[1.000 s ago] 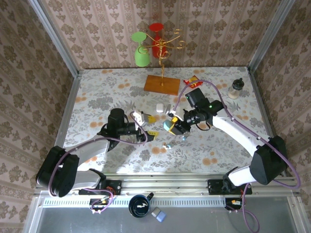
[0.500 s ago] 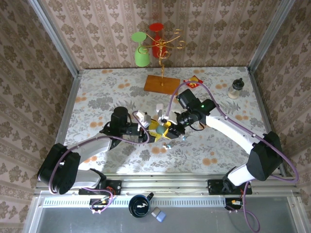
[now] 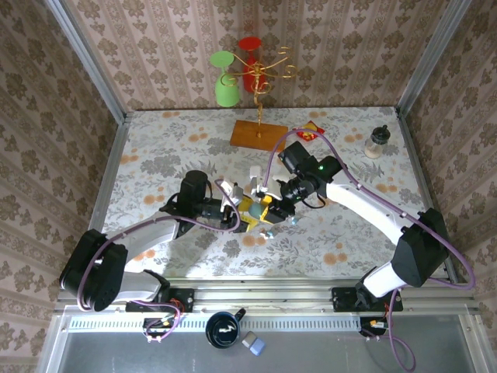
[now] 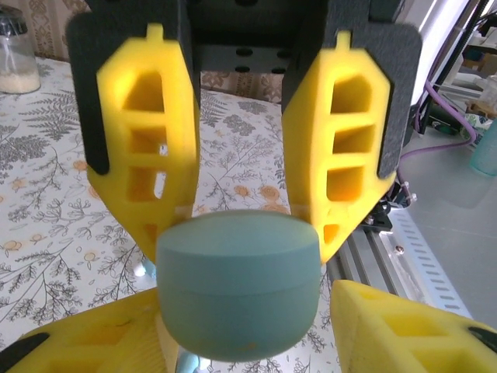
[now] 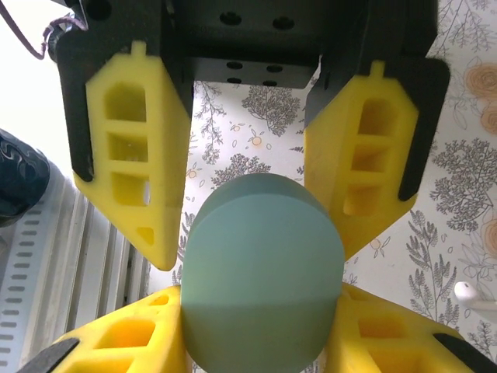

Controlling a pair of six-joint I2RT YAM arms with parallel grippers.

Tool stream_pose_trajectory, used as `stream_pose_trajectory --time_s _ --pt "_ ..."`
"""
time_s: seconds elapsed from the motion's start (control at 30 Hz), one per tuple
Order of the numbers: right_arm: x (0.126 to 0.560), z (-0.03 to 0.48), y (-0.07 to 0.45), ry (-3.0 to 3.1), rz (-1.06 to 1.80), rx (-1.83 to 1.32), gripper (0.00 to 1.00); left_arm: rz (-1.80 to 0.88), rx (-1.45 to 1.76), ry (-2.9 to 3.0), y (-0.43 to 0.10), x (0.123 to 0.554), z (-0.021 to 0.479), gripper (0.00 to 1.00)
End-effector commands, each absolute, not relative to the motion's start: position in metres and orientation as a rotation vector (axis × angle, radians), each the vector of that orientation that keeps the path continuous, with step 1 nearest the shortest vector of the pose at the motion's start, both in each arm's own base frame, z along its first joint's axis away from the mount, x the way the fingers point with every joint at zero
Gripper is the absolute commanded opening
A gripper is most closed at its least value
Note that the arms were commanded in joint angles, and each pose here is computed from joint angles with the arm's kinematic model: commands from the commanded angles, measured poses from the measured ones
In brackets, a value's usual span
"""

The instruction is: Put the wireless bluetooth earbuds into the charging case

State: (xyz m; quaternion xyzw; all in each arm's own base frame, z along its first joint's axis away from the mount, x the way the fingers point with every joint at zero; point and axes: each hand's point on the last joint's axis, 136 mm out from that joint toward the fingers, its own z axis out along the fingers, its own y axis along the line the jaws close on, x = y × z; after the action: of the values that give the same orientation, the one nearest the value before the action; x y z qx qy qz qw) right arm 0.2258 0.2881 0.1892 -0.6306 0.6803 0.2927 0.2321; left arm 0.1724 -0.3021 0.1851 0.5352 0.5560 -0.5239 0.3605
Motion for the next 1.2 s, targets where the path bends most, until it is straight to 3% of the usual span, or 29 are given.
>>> stream_pose_trajectory --time_s 0.0,0.57,0.83,0.9,1.07,1.17 --pt "0.226 0.191 0.289 1.860 0.791 -1.761 0.28 -1.350 1.417 1.383 -0.305 0.170 0.194 0.53" --pt "0.227 0.187 0.291 1.873 0.801 -1.769 0.27 -1.421 1.383 1.357 -0.313 0.175 0.202 0.49" --pt "0.228 0.185 0.291 1.872 0.799 -1.768 0.28 -1.420 1.390 1.355 -0.313 0.175 0.201 0.33" --pt "0.229 0.184 0.291 1.875 0.792 -1.764 0.33 -1.412 1.395 1.346 -0.312 0.175 0.201 0.31" --pt "0.237 0.185 0.288 1.885 0.747 -1.715 0.58 -1.365 1.392 1.334 -0.308 0.176 0.198 0.29" --pt "0.244 0.187 0.284 1.905 0.739 -1.655 0.64 -1.351 1.387 1.326 -0.305 0.176 0.199 0.29"
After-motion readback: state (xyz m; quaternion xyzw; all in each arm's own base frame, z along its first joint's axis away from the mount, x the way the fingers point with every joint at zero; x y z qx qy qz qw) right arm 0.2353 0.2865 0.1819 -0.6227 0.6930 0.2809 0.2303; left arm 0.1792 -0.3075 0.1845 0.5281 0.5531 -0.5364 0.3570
